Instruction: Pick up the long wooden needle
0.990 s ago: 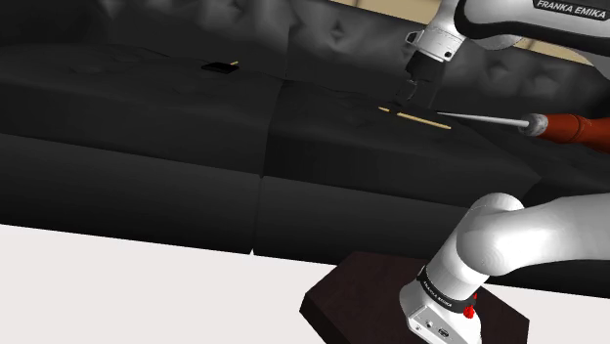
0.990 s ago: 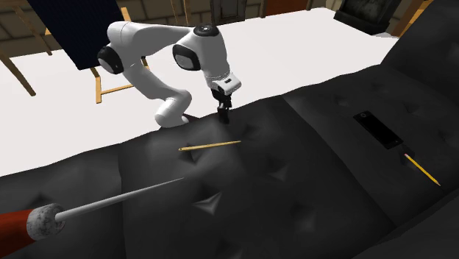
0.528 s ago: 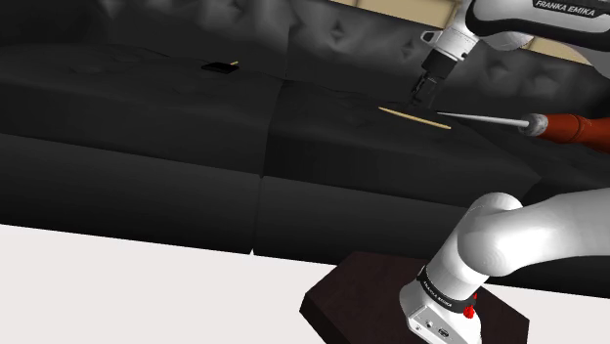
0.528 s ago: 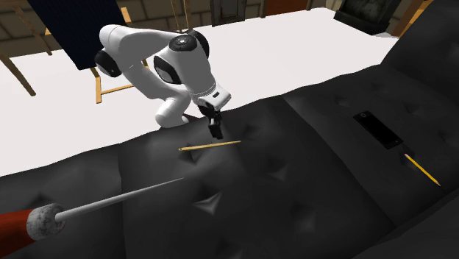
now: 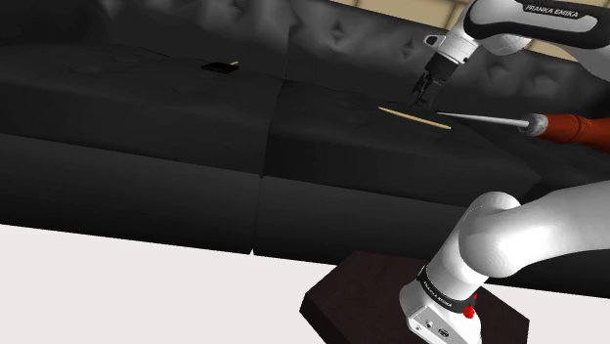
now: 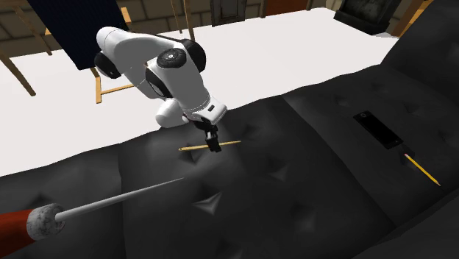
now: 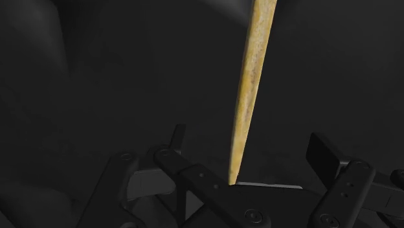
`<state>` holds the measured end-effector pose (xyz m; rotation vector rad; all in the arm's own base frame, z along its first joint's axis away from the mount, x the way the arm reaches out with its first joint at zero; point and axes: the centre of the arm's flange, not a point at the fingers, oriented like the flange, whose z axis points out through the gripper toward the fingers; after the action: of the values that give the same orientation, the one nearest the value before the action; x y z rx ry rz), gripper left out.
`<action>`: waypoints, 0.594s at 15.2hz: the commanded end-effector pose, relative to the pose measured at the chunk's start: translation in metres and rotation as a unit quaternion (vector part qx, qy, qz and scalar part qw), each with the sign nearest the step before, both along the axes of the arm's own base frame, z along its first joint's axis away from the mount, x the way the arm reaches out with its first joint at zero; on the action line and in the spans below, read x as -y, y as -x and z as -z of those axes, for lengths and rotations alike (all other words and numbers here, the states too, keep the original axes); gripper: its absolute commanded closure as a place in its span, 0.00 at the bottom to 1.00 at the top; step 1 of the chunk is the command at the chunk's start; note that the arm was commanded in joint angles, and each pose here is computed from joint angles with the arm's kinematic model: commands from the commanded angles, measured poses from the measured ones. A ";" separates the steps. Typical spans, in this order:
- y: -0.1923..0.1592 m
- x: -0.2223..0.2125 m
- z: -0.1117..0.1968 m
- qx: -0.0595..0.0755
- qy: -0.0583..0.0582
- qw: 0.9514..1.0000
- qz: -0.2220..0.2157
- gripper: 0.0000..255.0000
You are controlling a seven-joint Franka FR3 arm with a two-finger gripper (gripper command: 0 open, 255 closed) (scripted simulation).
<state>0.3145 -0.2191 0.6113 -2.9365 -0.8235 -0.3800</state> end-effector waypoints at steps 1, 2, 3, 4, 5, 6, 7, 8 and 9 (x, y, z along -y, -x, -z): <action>0.000 0.001 0.010 0.000 0.000 1.000 -0.001 0.00; 0.000 0.001 0.016 0.000 0.000 1.000 -0.001 0.00; 0.000 0.001 0.024 0.000 0.000 1.000 -0.001 0.00; 0.000 0.001 0.024 0.000 0.000 1.000 -0.001 0.00; 0.000 0.001 0.024 0.000 0.000 1.000 -0.001 0.00; 0.000 0.000 0.024 0.000 0.000 1.000 -0.001 1.00; 0.000 0.000 0.024 0.000 0.000 1.000 -0.001 1.00; 0.001 0.000 0.024 0.000 0.000 1.000 -0.001 1.00; 0.001 0.000 0.024 0.000 0.000 1.000 -0.001 1.00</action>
<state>0.3123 -0.2179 0.5933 -2.9355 -0.8286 -0.4044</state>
